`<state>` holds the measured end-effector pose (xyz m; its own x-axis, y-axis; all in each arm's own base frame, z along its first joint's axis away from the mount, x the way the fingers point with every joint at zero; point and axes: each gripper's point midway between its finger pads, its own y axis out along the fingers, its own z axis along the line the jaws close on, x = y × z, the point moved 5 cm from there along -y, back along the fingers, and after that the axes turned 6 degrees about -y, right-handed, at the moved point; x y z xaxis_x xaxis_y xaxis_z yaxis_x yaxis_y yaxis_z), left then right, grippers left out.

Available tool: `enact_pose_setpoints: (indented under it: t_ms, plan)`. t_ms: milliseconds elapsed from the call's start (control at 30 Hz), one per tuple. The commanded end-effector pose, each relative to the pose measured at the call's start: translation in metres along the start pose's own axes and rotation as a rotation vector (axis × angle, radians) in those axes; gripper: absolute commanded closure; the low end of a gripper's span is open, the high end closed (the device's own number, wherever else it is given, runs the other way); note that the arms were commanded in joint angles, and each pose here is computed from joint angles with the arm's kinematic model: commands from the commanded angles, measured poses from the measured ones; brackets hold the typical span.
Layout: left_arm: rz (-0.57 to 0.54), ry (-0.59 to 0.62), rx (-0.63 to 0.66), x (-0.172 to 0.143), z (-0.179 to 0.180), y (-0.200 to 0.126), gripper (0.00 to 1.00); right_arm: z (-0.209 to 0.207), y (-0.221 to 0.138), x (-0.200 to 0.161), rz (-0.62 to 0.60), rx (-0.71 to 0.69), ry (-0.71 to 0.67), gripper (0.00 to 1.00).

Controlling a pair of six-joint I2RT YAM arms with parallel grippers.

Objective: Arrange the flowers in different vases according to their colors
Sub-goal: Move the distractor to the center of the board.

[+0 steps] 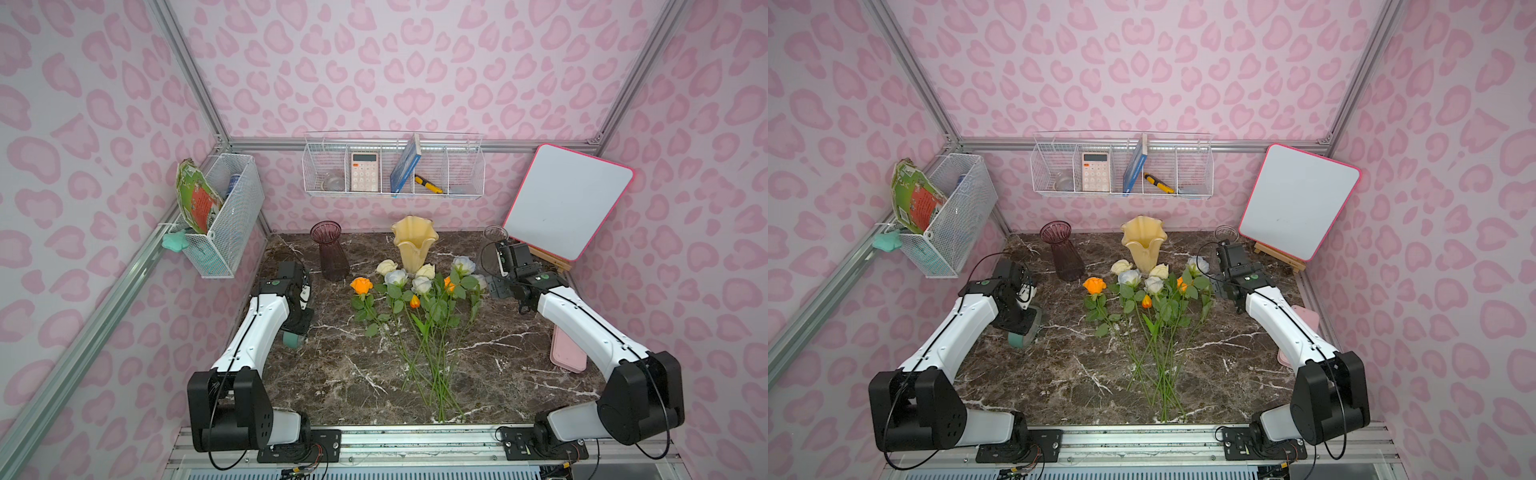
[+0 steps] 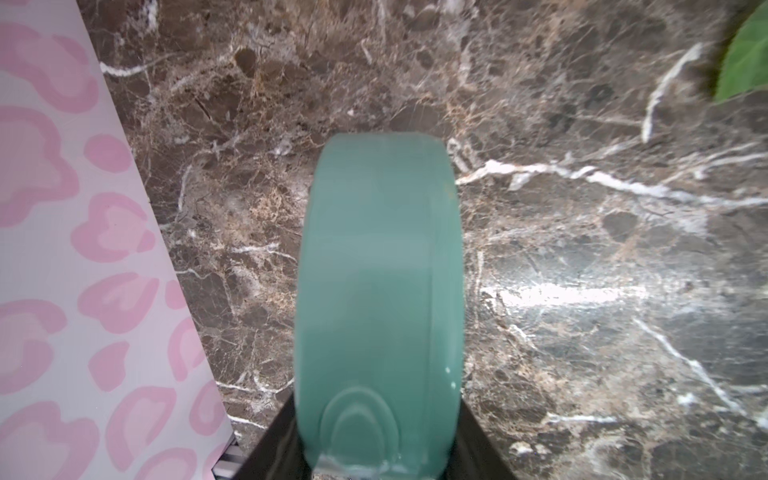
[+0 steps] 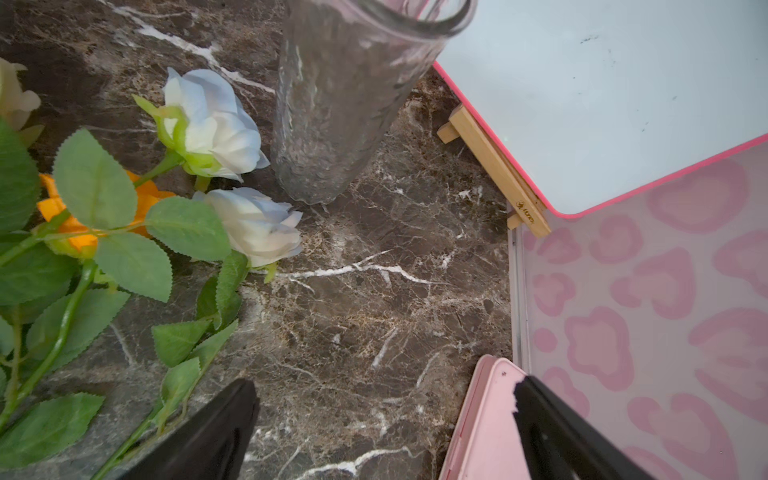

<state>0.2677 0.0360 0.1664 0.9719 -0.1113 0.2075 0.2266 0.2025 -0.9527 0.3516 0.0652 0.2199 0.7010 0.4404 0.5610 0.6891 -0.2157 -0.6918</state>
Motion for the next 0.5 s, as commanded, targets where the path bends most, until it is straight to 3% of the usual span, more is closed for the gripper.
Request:
enact_pose_setpoints:
  t_ms: [0, 167, 300, 467]
  plan:
    - [-0.05, -0.037, -0.036, 0.003, -0.002, 0.002, 0.91, 0.001, -0.002, 0.003, -0.019, 0.003, 0.002, 0.0]
    - [-0.084, -0.049, 0.033, 0.003, 0.007, 0.0, 0.72, 0.0, -0.007, 0.002, -0.037, 0.005, 0.003, 0.0]
    - [-0.105, -0.068, 0.094, 0.01, 0.017, -0.009, 0.49, 0.002, -0.007, 0.0, -0.046, 0.016, 0.01, 0.0]
    - [-0.114, -0.087, 0.115, 0.018, 0.023, -0.017, 0.45, 0.004, -0.007, -0.004, -0.031, 0.029, 0.015, 0.0]
